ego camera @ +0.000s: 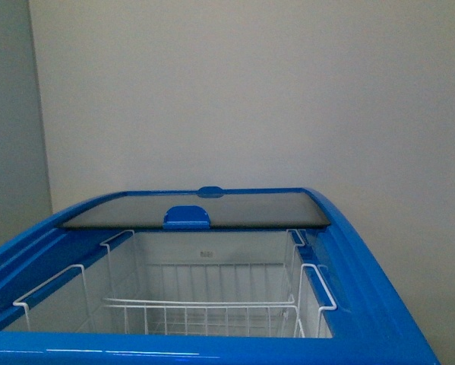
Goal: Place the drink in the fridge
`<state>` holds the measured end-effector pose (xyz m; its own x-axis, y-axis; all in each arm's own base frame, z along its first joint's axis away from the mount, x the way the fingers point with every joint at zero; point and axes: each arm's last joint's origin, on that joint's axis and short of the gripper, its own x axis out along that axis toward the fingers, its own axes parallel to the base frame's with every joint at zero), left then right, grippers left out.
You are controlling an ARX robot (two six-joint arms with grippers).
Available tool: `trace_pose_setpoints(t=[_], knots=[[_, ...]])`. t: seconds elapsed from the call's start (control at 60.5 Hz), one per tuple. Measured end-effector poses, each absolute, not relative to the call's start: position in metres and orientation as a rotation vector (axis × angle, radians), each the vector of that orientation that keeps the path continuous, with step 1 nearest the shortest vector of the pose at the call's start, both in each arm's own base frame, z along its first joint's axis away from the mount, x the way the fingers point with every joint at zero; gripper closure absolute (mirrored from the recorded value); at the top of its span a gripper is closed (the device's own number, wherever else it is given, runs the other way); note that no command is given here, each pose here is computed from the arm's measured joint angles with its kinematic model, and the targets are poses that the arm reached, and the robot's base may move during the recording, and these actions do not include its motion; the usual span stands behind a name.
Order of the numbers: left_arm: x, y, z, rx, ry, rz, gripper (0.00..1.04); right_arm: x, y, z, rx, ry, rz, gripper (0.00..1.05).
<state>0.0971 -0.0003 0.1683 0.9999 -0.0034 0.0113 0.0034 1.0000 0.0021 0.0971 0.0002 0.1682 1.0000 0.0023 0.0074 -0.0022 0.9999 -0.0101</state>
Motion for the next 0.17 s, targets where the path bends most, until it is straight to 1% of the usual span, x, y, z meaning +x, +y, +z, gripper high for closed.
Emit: trace_pose_setpoints(t=[0.165], knots=[[0.0971, -0.0003, 0.1683, 0.002, -0.011, -0.003, 0.08, 0.0971, 0.0002, 0.1682, -0.01, -0.007, 0.002, 0.07]])
